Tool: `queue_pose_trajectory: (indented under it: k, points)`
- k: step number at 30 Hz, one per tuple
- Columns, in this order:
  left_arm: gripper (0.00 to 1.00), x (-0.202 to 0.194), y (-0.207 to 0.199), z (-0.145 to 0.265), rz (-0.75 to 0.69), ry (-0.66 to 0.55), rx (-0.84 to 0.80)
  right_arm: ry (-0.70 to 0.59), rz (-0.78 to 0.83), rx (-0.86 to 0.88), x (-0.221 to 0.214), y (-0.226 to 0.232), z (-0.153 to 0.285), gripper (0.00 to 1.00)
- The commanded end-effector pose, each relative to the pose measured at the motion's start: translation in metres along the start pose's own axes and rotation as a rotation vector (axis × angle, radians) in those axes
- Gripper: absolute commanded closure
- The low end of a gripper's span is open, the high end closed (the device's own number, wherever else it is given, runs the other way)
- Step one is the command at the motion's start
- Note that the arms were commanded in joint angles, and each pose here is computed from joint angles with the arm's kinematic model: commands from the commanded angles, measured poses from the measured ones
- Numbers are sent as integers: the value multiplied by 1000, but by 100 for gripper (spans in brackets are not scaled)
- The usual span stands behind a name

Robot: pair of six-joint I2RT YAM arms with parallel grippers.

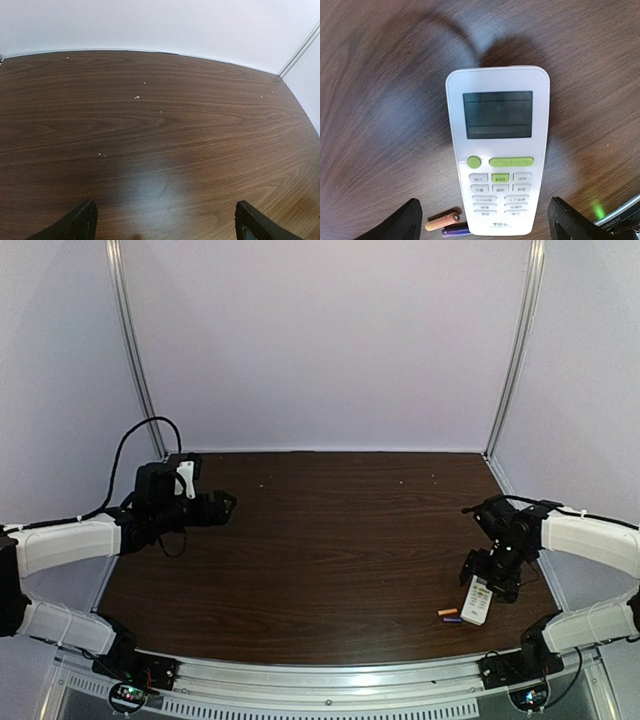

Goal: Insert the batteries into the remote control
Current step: Pick up the remote control from the center of the board.

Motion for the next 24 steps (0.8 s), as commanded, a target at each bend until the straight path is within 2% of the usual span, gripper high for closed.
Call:
queue_pose_trajectory:
  k: [1, 11, 15, 21, 24]
  points:
    - [3, 7, 3, 2, -5, -50, 23, 10, -38, -14, 1, -5, -14, 15]
    - [3, 6, 3, 0, -11, -54, 24, 28, -29, -39, 7, -11, -30, 26]
    - [3, 4, 3, -4, -7, -45, 26, 36, -24, -58, 11, -14, -34, 36]
    - [3, 3, 7, -7, 0, -35, 48, 28, -34, -54, 19, -18, -32, 43]
    - [3, 4, 6, -8, -1, -34, 47, 13, -11, -53, 29, -16, -25, 52]
Point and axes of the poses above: each gripper's point midway between its finger pads, its own z axis back along the fingers, its own y axis along the line the jaws close on, x = y × z, the point moved 3 cm from there along z, back along the fingers, and after that the axes turned 6 degrees about -z, right-handed, at the moved point
